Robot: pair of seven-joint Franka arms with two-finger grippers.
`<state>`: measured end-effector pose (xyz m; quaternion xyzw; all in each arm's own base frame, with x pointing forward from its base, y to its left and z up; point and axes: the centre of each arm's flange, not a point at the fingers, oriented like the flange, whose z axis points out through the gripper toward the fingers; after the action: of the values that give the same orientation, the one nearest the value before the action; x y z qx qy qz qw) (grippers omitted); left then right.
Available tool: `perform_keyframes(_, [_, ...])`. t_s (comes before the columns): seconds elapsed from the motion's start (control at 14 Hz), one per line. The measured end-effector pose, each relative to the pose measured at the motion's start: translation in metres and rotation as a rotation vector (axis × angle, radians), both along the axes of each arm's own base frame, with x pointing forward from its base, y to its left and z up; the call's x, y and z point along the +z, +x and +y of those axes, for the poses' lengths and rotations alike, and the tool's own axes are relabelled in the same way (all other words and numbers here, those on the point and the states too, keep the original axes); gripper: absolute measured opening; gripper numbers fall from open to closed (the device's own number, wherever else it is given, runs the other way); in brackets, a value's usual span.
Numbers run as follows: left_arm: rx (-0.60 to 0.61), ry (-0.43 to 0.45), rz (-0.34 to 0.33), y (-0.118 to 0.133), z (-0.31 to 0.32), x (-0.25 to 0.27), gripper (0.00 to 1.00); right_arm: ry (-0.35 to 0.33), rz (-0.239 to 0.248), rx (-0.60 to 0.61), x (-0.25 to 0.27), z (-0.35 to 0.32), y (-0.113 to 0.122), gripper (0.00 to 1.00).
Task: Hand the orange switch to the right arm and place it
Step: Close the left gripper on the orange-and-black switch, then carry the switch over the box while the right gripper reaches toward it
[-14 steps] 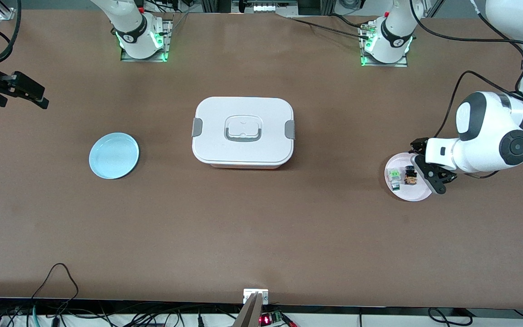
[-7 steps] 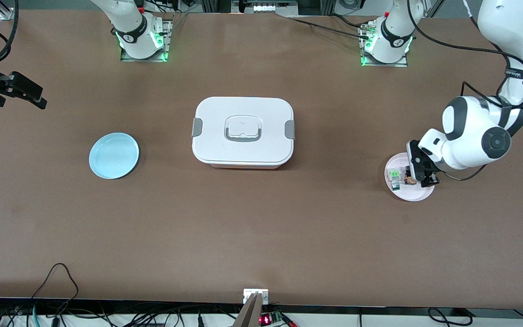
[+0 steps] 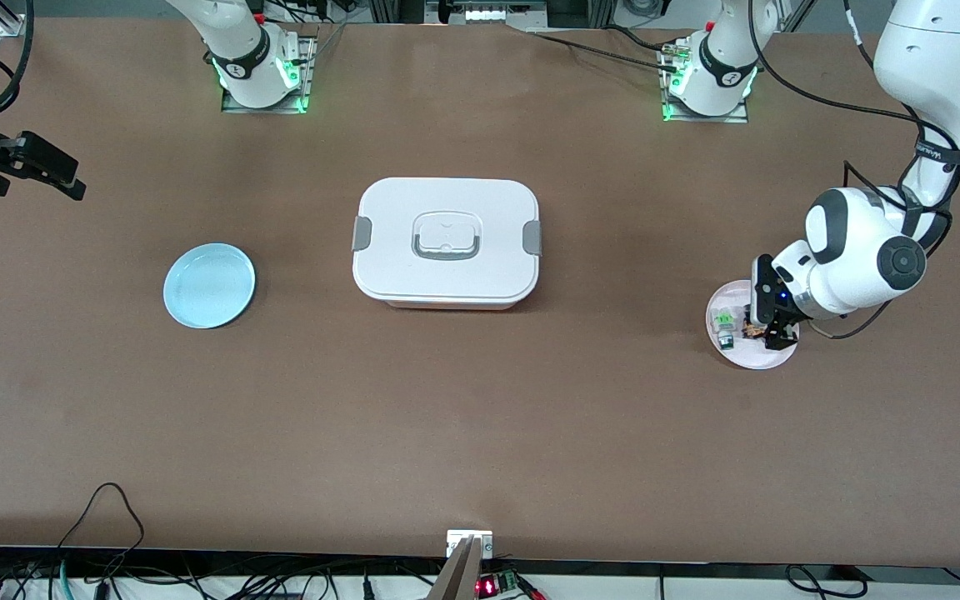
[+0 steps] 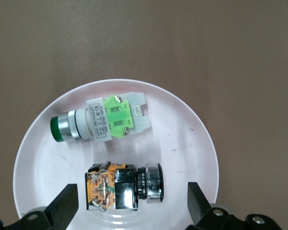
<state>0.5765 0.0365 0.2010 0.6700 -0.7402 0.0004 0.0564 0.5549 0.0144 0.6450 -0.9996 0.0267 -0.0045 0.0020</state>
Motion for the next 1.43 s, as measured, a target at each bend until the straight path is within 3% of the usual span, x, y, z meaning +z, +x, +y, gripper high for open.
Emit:
perform_keyframes(0.5, [0.015, -0.004, -0.021, 0.000, 0.007, -0.020, 1.00, 0.005, 0.002, 0.006, -0.001, 0.004, 0.000, 1.00])
perform_keyframes(0.71, [0.015, -0.006, -0.017, 0.000, 0.007, -0.025, 1.00, 0.039, 0.036, 0.011, -0.010, 0.009, 0.000, 1.00])
perform_keyframes(0.86, [0.015, -0.007, -0.019, 0.000, 0.006, -0.027, 0.96, 0.038, 0.065, 0.014, -0.019, 0.010, 0.000, 1.00])
perform_keyframes(1.07, [0.015, -0.007, -0.021, 0.000, 0.006, -0.027, 0.72, 0.039, 0.083, 0.018, -0.026, 0.013, 0.001, 1.00])
perform_keyframes(1.43, [0.033, -0.019, -0.031, 0.003, 0.005, -0.022, 0.72, 0.045, 0.108, 0.020, -0.034, 0.014, 0.000, 1.00])
